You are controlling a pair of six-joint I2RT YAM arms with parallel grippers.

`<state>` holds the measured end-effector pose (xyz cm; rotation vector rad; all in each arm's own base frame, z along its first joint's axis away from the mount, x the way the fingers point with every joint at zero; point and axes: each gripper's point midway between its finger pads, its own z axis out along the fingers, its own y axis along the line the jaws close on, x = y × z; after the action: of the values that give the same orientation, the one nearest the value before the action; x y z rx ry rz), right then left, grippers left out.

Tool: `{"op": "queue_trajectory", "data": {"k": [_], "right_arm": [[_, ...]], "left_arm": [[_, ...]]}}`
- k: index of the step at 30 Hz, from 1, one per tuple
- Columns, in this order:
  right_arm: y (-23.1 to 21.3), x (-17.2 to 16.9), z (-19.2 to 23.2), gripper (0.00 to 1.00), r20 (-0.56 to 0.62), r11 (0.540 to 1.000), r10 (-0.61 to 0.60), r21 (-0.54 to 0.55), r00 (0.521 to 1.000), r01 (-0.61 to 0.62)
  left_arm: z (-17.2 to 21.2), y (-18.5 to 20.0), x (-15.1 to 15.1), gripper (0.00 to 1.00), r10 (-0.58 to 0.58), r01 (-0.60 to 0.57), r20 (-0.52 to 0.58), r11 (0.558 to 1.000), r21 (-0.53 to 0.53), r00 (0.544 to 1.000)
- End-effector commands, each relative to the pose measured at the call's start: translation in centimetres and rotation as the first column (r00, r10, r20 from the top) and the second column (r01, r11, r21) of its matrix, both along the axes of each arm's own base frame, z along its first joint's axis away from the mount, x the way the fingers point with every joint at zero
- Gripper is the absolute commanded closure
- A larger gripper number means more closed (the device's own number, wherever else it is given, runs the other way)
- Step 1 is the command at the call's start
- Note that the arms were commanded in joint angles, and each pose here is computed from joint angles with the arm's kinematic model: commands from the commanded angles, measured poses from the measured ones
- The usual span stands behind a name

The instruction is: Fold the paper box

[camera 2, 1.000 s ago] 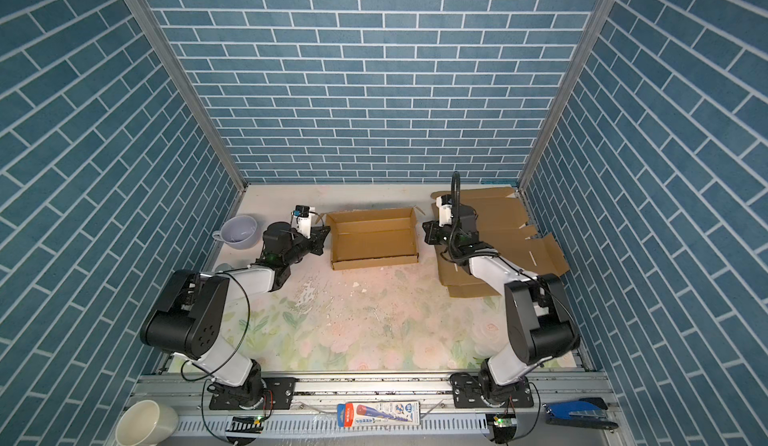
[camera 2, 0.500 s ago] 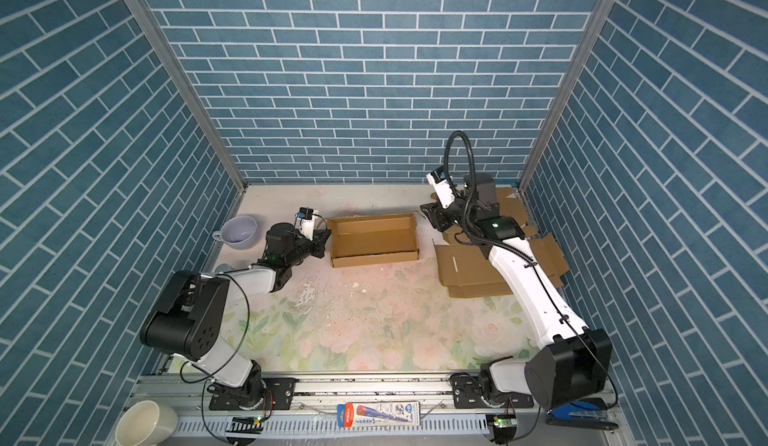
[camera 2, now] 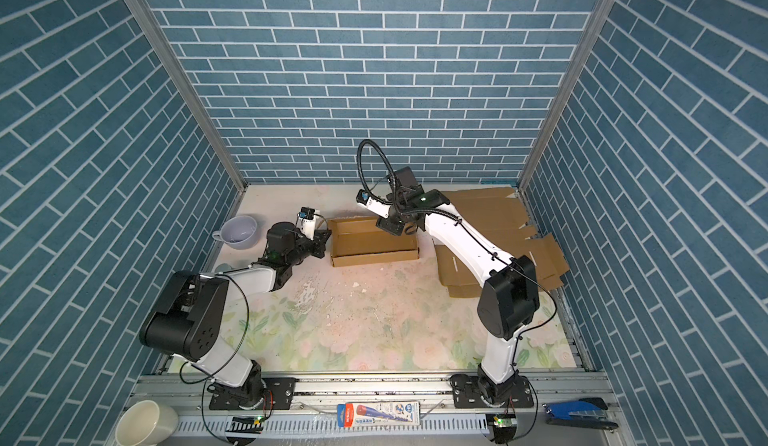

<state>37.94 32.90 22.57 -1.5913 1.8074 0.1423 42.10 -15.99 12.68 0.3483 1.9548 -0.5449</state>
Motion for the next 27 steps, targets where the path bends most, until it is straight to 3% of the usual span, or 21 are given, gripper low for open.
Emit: {"op": "queue_trajectory", "data": {"k": [1, 3, 7, 11, 14, 22, 27], "right_arm": [[0.5, 0.4, 0.5, 0.51, 0.077, 0.993, 0.07, -0.101, 0.995, -0.062], [0.8, 0.4, -0.2, 0.57, 0.064, 0.989, 0.085, -0.128, 0.994, -0.076], [0.9, -0.3, -1.4, 0.79, 0.007, 0.983, 0.099, -0.157, 0.995, -0.097], [0.7, -0.8, -2.6, 0.91, -0.026, 0.979, 0.105, -0.174, 0.994, -0.108], [0.4, -1.4, -3.4, 0.94, -0.045, 0.977, 0.105, -0.184, 0.993, -0.112], [-0.3, -2.5, -6.0, 0.97, -0.046, 0.981, 0.089, -0.168, 0.995, -0.095], [-0.4, -3.2, -7.0, 0.97, -0.043, 0.984, 0.08, -0.153, 0.996, -0.086]], "left_arm": [[-2.1, -0.5, -1.4, 1.0, -0.026, 0.028, -0.095, 0.999, 0.022, 0.995], [-2.0, -0.5, -1.4, 1.0, -0.028, 0.03, -0.093, 0.999, 0.02, 0.995], [-2.0, -0.5, -1.4, 1.0, -0.026, 0.028, -0.092, 0.999, 0.017, 0.995], [-1.8, -0.6, -1.3, 1.0, -0.028, 0.029, -0.089, 1.0, 0.01, 0.996], [-1.5, -0.5, -1.4, 0.96, -0.021, 0.022, -0.091, 1.0, 0.011, 0.996], [1.1, 0.4, -2.0, 0.71, 0.018, -0.016, -0.058, 1.0, 0.024, 0.998], [2.6, 1.9, -3.9, 0.66, 0.064, -0.059, -0.088, 0.996, 0.065, 0.994]]}}
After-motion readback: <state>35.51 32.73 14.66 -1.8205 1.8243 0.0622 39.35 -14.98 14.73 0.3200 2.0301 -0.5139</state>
